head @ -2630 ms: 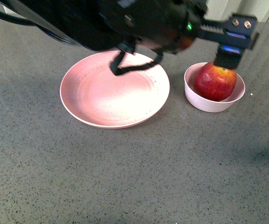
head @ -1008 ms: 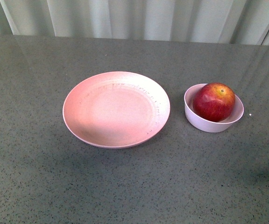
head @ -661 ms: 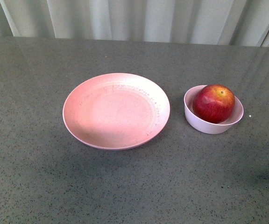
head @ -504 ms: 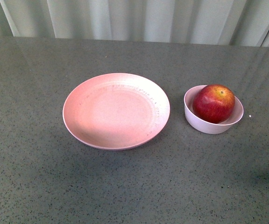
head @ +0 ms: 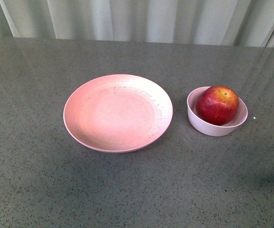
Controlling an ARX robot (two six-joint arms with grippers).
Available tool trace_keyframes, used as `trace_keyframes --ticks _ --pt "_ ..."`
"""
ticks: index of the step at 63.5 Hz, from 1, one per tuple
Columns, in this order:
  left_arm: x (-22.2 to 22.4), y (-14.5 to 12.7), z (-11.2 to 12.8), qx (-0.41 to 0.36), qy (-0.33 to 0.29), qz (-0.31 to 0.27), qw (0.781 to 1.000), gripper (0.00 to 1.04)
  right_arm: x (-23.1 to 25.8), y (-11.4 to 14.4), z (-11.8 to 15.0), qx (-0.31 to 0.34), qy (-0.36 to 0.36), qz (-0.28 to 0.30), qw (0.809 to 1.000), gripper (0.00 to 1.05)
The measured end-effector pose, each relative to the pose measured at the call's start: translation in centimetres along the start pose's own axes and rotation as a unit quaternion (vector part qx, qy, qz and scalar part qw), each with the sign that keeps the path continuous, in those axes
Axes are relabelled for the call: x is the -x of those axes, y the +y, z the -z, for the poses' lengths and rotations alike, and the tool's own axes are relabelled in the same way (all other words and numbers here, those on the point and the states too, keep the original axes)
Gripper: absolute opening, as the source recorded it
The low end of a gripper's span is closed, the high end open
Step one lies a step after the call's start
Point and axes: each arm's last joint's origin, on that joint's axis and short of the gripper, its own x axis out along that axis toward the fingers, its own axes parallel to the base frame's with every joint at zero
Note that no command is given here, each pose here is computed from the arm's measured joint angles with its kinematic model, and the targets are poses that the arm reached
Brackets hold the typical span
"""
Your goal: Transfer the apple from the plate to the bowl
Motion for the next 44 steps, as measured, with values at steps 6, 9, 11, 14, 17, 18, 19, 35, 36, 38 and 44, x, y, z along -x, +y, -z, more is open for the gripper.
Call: trace_keyframes --ticks 6,9,11,14,17,18,19,35,36,38,44 --pt "0.21 0.00 -0.12 0.000 -0.010 0.000 1.000 0.02 0.00 0.00 0.00 0.000 0.000 0.000 1.000 0.96" --pt "0.21 0.01 -0.08 0.000 -0.007 -0.001 1.000 0.02 0.00 0.00 0.00 0.000 0.000 0.000 1.000 0.96" --pt "0.21 0.01 -0.08 0.000 -0.007 -0.001 1.000 0.02 0.00 0.00 0.00 0.000 0.000 0.000 1.000 0.96" --pt "0.22 0.01 -0.08 0.000 -0.007 -0.001 1.000 0.02 0.00 0.00 0.00 0.000 0.000 0.000 1.000 0.96" --pt "0.22 0.01 -0.09 0.000 -0.008 -0.001 1.000 0.02 0.00 0.00 0.00 0.000 0.000 0.000 1.000 0.96" --pt "0.22 0.01 -0.09 0.000 -0.008 -0.001 1.000 0.02 0.00 0.00 0.00 0.000 0.000 0.000 1.000 0.96" --pt "0.22 0.01 -0.09 0.000 -0.008 -0.001 1.000 0.02 0.00 0.00 0.00 0.000 0.000 0.000 1.000 0.96" --pt "0.22 0.01 -0.09 0.000 -0.008 -0.001 1.000 0.32 0.00 0.00 0.00 0.000 0.000 0.000 1.000 0.96" --pt "0.22 0.01 -0.09 0.000 -0.008 -0.001 1.000 0.35 0.00 0.00 0.00 0.000 0.000 0.000 1.000 0.96" --pt "0.22 0.01 -0.09 0.000 -0.008 -0.001 1.000 0.42 0.00 0.00 0.00 0.000 0.000 0.000 1.000 0.96" --pt "0.22 0.01 -0.09 0.000 -0.008 -0.001 1.000 0.60 0.00 0.00 0.00 0.000 0.000 0.000 1.000 0.96"
